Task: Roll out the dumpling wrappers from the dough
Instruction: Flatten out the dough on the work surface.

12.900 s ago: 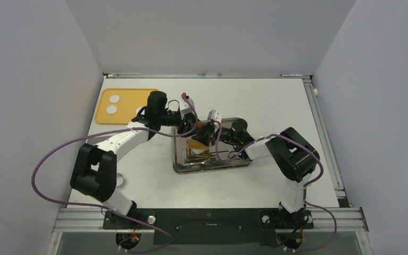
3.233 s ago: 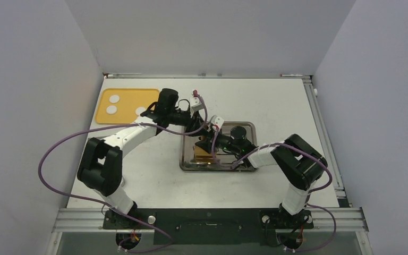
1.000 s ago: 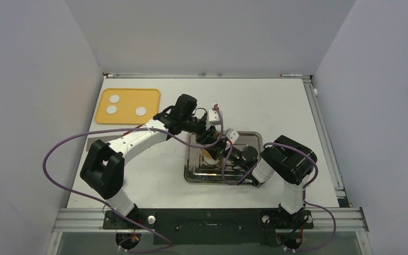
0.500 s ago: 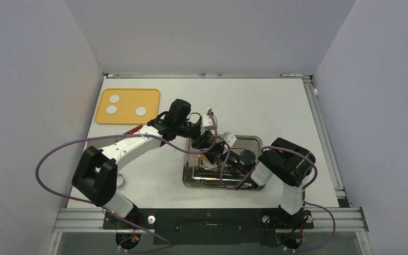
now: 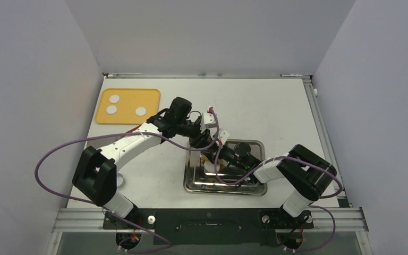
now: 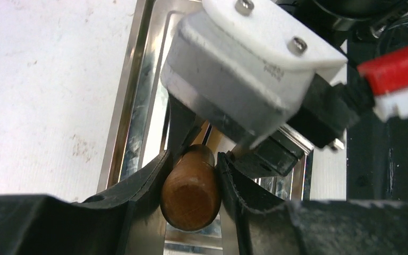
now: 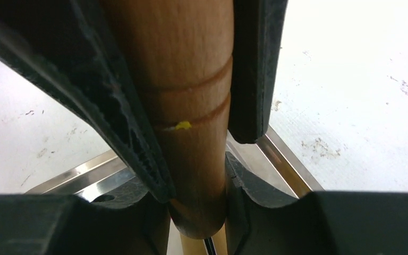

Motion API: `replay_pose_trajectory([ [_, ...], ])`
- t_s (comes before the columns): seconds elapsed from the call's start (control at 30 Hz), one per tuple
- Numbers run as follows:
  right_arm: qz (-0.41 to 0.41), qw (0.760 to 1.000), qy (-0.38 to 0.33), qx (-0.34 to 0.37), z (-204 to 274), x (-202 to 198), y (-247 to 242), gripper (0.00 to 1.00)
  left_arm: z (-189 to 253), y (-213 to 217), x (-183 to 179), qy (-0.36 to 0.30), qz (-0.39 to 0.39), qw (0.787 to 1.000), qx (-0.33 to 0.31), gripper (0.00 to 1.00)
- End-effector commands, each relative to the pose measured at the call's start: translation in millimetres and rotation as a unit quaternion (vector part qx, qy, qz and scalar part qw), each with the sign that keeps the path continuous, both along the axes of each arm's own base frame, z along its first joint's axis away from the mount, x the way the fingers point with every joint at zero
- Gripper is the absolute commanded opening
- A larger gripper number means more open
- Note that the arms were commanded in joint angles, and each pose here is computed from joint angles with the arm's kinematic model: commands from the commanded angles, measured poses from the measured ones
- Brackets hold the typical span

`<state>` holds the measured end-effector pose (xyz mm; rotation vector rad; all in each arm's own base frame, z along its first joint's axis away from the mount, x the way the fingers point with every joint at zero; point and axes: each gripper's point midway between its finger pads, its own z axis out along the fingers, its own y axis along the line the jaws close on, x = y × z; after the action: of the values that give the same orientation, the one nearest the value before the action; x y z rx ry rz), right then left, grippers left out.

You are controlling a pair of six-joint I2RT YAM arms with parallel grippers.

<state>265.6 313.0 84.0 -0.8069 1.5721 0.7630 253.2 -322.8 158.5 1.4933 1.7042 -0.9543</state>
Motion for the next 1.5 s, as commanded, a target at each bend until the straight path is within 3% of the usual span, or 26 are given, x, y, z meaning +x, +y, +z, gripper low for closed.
replay_pose_trajectory([
  [0.0, 0.001, 0.998, 0.028, -0.049, 4, 12, 6, 0.08, 17, 19, -6, 0.018, 0.021, 0.998, 0.047, 0.00],
  [0.2, 0.013, 1.000, -0.010, -0.018, 52, 25, 20, 0.08, 51, 20, 1, -0.023, 0.026, 0.999, 0.033, 0.00],
  [0.33, 0.006, 1.000, -0.001, -0.027, 43, 35, 18, 0.08, 37, 23, 8, -0.029, 0.037, 0.998, 0.039, 0.00],
  [0.53, -0.016, 0.999, 0.022, 0.026, 21, 64, 7, 0.09, 13, 32, 38, -0.043, 0.079, 0.994, 0.056, 0.00],
  [0.6, -0.009, 0.999, 0.023, 0.026, 16, 66, 11, 0.13, 5, 32, 41, -0.049, 0.079, 0.994, 0.062, 0.00],
  [0.7, 0.000, 0.999, 0.032, 0.024, 9, 67, 16, 0.28, -8, 31, 41, -0.042, 0.075, 0.994, 0.072, 0.00],
  [0.83, -0.009, 0.999, 0.030, 0.012, 3, 69, 10, 0.34, -26, 32, 43, -0.035, 0.080, 0.992, 0.086, 0.00],
  [0.87, -0.010, 0.999, 0.030, 0.007, 1, 70, 9, 0.34, -30, 33, 44, -0.036, 0.083, 0.992, 0.089, 0.00],
  [0.97, -0.012, 0.999, 0.029, -0.011, -8, 80, 7, 0.16, -34, 34, 52, -0.049, 0.092, 0.990, 0.094, 0.00],
  [1.03, -0.013, 0.999, 0.035, -0.011, -14, 95, 5, 0.11, -34, 36, 59, -0.062, 0.102, 0.988, 0.100, 0.00],
  [1.3, 0.040, 0.996, 0.076, -0.005, -38, 121, 20, 0.08, -24, 49, 84, -0.087, 0.137, 0.981, 0.110, 0.00],
  [1.47, 0.018, 0.996, 0.090, -0.002, -43, 129, 16, 0.09, -23, 60, 92, -0.090, 0.152, 0.978, 0.111, 0.00],
])
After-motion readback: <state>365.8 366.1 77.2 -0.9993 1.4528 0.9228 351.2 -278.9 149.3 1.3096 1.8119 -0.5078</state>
